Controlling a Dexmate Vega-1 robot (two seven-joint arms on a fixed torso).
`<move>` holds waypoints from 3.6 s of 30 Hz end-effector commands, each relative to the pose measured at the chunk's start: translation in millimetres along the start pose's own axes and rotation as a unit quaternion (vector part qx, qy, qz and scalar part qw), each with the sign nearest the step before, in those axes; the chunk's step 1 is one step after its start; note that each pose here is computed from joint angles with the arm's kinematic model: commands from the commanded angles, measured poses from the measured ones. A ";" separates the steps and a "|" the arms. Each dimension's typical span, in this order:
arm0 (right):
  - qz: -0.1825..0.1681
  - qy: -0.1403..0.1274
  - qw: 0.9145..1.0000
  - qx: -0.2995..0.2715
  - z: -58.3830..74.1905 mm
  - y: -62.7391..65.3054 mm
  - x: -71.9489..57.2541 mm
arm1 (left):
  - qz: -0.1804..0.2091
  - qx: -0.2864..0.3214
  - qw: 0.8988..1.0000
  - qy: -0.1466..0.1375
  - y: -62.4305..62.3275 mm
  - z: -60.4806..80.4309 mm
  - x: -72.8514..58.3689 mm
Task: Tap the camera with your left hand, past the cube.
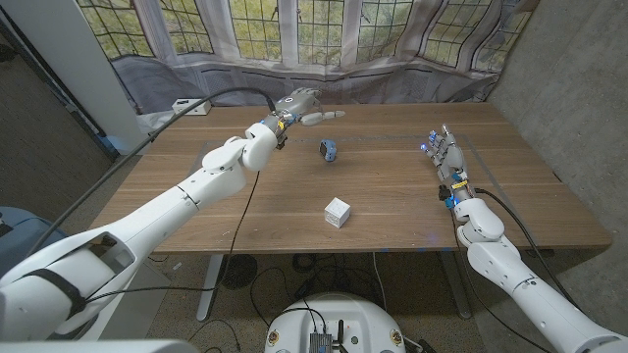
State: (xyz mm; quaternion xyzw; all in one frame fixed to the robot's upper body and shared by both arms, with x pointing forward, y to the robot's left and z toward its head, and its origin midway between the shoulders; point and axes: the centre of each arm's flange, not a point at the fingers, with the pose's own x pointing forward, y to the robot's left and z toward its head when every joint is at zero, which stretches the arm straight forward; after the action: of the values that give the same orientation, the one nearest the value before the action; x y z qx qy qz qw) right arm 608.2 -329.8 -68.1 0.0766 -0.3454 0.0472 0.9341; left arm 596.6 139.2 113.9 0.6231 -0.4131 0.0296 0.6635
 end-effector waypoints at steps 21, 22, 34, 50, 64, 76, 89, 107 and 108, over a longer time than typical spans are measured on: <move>-0.004 0.001 1.000 0.004 1.4 -2.8 -1.1 | -0.056 0.033 0.998 -0.002 -20.6 9.1 17.1; -0.004 0.001 1.000 0.003 1.4 -2.8 -1.2 | -0.058 0.032 0.998 -0.003 -22.0 9.0 18.0; -0.010 0.001 1.000 0.002 2.3 -4.1 -3.3 | -0.081 0.033 0.996 -0.006 -33.8 11.3 26.3; -0.010 0.001 1.000 0.001 5.0 -5.9 -0.5 | -0.108 0.037 0.993 0.000 -45.0 10.4 29.5; -0.011 0.005 1.000 0.001 4.4 -6.8 -2.6 | -0.122 0.046 0.991 0.003 -54.6 11.6 30.0; -0.012 0.009 1.000 -0.001 6.0 -7.0 -3.8 | -0.129 0.048 0.991 0.004 -61.2 11.8 30.8; -0.014 0.009 1.000 -0.003 7.5 -6.9 -3.8 | -0.141 0.042 0.989 0.004 -70.4 9.9 31.0; -0.012 0.007 1.000 0.000 4.9 -6.7 -0.8 | -0.153 0.039 0.987 0.006 -80.3 8.4 34.6; -0.012 0.007 1.000 0.000 4.7 -6.9 -0.7 | -0.155 0.039 0.987 0.006 -80.8 8.5 35.2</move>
State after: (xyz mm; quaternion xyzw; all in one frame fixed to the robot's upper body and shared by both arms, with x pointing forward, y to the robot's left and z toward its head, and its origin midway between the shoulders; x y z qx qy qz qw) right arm 602.9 -337.4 -65.5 0.0784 -0.3376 0.0355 0.9373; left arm 654.7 100.1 72.0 0.7017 -0.3125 -0.0465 0.6386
